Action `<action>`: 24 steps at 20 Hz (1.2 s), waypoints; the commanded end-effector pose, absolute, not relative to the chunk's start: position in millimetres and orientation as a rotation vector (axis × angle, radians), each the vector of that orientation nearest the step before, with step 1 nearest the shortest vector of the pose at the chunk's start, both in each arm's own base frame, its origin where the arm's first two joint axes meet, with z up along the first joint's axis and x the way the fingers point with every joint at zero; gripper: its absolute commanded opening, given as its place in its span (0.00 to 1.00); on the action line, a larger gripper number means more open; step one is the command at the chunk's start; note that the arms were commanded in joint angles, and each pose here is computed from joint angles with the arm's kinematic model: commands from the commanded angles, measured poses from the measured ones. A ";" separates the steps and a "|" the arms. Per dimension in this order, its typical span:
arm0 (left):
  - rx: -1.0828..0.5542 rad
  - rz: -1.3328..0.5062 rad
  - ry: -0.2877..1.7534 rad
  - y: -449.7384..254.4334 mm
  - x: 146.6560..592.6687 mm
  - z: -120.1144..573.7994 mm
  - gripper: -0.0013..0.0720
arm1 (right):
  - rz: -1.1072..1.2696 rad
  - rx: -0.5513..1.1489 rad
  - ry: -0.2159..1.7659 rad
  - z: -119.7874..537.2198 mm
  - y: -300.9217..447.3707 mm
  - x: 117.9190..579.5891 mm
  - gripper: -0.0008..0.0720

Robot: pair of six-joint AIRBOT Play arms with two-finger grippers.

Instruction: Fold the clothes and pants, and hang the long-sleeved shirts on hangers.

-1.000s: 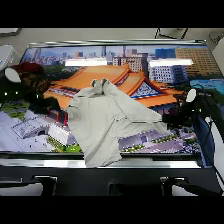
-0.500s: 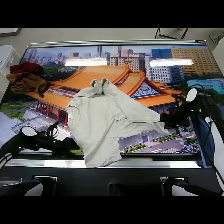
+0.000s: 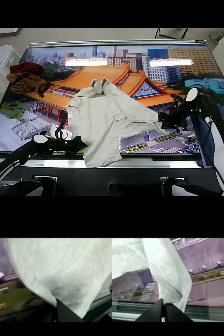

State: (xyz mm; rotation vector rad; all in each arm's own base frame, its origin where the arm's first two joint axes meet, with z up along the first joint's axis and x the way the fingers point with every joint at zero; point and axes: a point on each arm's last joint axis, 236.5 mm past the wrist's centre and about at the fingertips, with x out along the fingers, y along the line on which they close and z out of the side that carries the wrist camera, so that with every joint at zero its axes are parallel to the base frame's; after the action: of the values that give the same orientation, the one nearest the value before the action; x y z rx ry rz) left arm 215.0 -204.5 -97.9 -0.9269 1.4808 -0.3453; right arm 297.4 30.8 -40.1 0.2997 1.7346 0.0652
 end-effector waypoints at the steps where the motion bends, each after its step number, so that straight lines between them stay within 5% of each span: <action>1: -0.819 -0.525 1.332 -215.8 239.9 -59.2 0.05 | 0.085 0.287 1.712 -31.3 32.1 297.2 0.06; 4: -0.603 -0.586 0.857 -178.7 328.9 82.2 0.05 | 0.102 0.234 1.435 32.4 27.1 337.1 0.06; 6: -0.418 -0.554 0.430 -132.3 358.9 242.2 0.05 | 0.086 0.133 1.017 148.7 12.5 382.2 0.06; 8: -0.314 -0.410 -0.047 -73.7 338.8 421.7 0.05 | -0.028 0.023 0.525 303.8 -18.7 392.4 0.06; 11: -0.218 -0.274 -0.497 -35.6 244.1 588.4 0.05 | -0.147 0.043 -0.039 488.2 -40.0 305.4 0.06; 17: -0.244 -0.323 -0.584 -53.7 186.4 626.3 0.05 | -0.149 0.119 -0.116 510.5 -34.3 202.3 0.06; 21: -0.269 -0.309 -0.645 -46.5 179.2 640.0 0.05 | -0.140 0.113 -0.197 528.9 -32.8 193.4 0.06; 24: -0.246 -0.339 -0.479 -53.8 220.3 607.0 0.05 | -0.153 0.113 -0.115 510.8 -36.3 216.6 0.06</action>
State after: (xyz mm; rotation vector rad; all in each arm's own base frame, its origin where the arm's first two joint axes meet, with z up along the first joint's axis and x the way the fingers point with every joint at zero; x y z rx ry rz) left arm 197.9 -48.8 626.4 -0.2625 -0.5796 -0.3216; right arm 207.4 -33.3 518.6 0.1115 -0.1501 -0.1414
